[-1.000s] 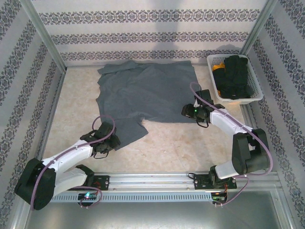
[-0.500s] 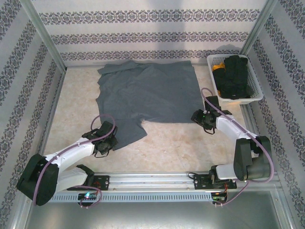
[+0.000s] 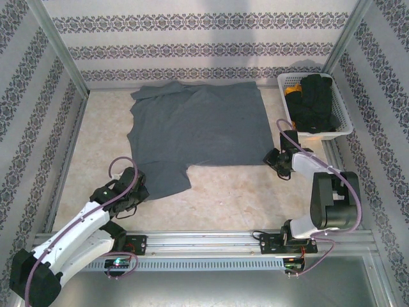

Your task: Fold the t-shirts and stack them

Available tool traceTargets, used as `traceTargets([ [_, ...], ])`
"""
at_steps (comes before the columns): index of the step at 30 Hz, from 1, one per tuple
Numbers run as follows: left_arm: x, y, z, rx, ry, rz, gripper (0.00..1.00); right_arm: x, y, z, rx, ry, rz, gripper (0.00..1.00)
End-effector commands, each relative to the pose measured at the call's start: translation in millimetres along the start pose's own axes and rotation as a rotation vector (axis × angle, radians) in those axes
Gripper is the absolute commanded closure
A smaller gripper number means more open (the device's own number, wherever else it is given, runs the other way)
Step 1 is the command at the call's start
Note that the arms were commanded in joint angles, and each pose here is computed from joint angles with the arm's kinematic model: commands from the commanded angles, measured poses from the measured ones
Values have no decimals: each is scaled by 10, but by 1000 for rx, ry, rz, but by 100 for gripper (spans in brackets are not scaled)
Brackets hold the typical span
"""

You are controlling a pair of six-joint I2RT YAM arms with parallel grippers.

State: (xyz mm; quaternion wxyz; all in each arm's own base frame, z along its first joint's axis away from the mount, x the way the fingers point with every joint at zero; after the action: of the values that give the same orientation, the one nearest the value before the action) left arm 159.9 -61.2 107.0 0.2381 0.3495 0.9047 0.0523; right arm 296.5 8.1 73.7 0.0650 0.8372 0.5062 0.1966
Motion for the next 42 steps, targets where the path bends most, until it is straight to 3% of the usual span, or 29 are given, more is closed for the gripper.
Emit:
traceTargets([
  [1,132,-63,-17,35,62,17,100,30,136,19,-24,15,28,50],
  [6,174,-48,-80,20,62,-2,100,15,249,32,-30,-5,20,54],
  [13,199,-53,-123,20,51,-13,100,-69,155,163,77,-45,81,62],
  [24,243,-73,-203,32,40,-20,100,-80,-25,204,126,-92,76,61],
  [27,250,-76,-216,35,39,-21,100,-56,-22,195,126,-91,69,69],
  [32,226,-83,-247,47,28,-7,100,-90,-73,95,123,-104,50,96],
  [42,210,-82,-332,29,9,39,100,-274,-345,-205,133,-155,-13,100],
])
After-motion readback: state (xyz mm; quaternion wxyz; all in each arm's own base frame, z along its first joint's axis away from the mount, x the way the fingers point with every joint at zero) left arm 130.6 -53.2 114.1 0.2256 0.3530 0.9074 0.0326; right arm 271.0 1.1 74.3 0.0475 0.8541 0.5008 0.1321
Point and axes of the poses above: each hand's point on the last joint's axis, 136 mm out from that joint toward the fingers, its own z axis out along the fingers, its own x axis along the line the jaws close on, y = z × x, the point moved 5 cm from there along -z, back along the fingers, and after that the axes turned 12 degrees about -z, right-handed, at the moved point
